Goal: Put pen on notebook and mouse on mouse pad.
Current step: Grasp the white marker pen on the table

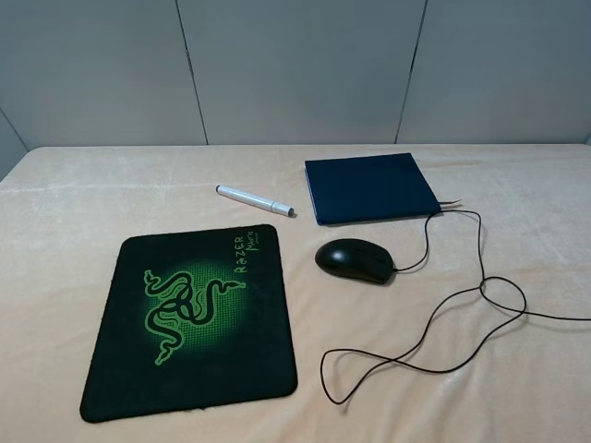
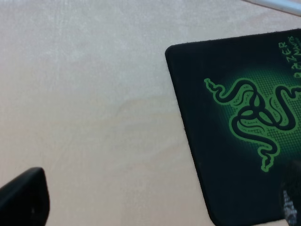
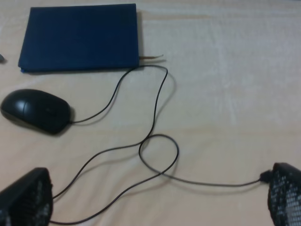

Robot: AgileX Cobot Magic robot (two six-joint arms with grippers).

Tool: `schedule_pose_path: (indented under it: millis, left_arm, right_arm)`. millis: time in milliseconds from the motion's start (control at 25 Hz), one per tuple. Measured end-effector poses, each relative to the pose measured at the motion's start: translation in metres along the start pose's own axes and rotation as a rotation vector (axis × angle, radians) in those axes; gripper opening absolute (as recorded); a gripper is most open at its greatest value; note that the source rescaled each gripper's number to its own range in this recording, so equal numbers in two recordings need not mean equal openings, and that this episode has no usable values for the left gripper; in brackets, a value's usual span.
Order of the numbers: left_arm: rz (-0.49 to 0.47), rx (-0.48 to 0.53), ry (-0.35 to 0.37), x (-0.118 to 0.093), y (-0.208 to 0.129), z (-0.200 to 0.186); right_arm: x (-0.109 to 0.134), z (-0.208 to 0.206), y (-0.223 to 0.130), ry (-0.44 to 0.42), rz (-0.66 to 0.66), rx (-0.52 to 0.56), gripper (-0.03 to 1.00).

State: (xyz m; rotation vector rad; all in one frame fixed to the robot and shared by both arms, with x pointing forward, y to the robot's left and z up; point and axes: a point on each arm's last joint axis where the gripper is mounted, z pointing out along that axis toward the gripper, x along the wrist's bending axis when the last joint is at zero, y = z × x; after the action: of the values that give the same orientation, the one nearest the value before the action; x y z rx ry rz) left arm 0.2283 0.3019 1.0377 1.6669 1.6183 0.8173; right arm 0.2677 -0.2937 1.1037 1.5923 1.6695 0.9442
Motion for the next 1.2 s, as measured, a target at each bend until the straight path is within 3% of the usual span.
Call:
schedule_pose_path:
  millis: [280,560,800,1200]
  left_arm:
    - [0.0,0.0,0.0,0.0,0.0,0.0]
    - [0.0,0.0,0.0,0.0,0.0,0.0]
    - [0.0,0.0,0.0,0.0,0.0,0.0]
    - [0.0,0.0,0.0,0.0,0.0,0.0]
  right_arm:
    - [0.0,0.031,0.063,0.018,-0.132,0.133,1.0]
    - [0.015,0.088,0.106,0.137,-0.254,0.24,1.0]
    - [0.05,0.144,0.129,0.256,-0.381,0.321,1.0]
    - [0.116,0.222,0.159,0.377,-0.548,0.369,1.0]
